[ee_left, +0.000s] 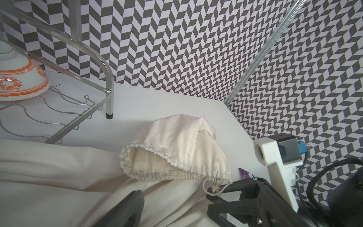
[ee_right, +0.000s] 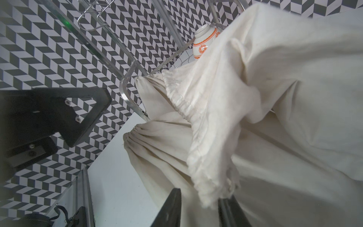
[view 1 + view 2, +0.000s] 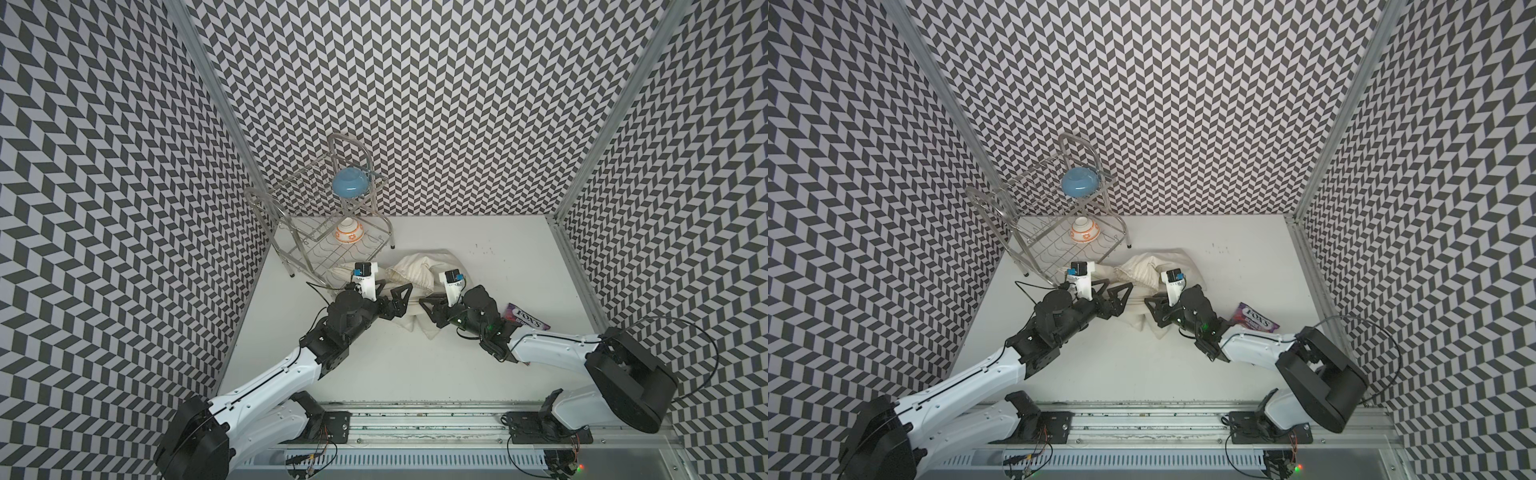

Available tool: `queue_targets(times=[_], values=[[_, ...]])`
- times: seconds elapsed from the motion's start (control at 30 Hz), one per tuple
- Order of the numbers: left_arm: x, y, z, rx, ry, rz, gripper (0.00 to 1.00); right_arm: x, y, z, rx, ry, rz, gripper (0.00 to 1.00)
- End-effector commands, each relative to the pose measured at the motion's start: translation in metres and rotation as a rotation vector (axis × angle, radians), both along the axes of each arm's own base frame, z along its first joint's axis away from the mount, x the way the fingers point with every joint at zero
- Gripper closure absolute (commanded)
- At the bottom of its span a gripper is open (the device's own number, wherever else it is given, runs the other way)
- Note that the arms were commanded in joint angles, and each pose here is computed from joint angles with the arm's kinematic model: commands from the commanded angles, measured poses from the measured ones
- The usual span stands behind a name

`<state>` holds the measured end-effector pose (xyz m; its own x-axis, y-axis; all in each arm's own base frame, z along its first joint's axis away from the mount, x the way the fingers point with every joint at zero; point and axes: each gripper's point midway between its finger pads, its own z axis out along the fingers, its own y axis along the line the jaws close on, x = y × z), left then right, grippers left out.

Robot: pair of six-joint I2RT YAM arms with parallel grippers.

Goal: Close the soil bag
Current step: Frap the soil bag at the center of the board.

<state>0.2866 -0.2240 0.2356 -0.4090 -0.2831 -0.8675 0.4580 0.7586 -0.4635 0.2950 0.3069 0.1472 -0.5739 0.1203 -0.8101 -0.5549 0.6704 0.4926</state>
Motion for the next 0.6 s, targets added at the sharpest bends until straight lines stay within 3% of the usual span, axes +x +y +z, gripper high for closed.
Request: queue_targets(times=[0.0, 0.23, 0.57], values=[[0.001, 0.003, 0.009, -0.028, -0.025, 0.009, 0.06, 0.015, 0.002, 0.019, 0.054, -0.042, -0.065, 0.68], [0.002, 0.000, 0.010, -0.024, -0.024, -0.001, 0.06, 0.017, -0.020, 0.021, -0.025, -0.077, -0.146, 1.00], [0.007, -0.034, 0.019, 0.053, -0.073, -0.095, 0.07, 0.003, -0.074, 0.057, -0.201, -0.206, -0.247, 1.00]])
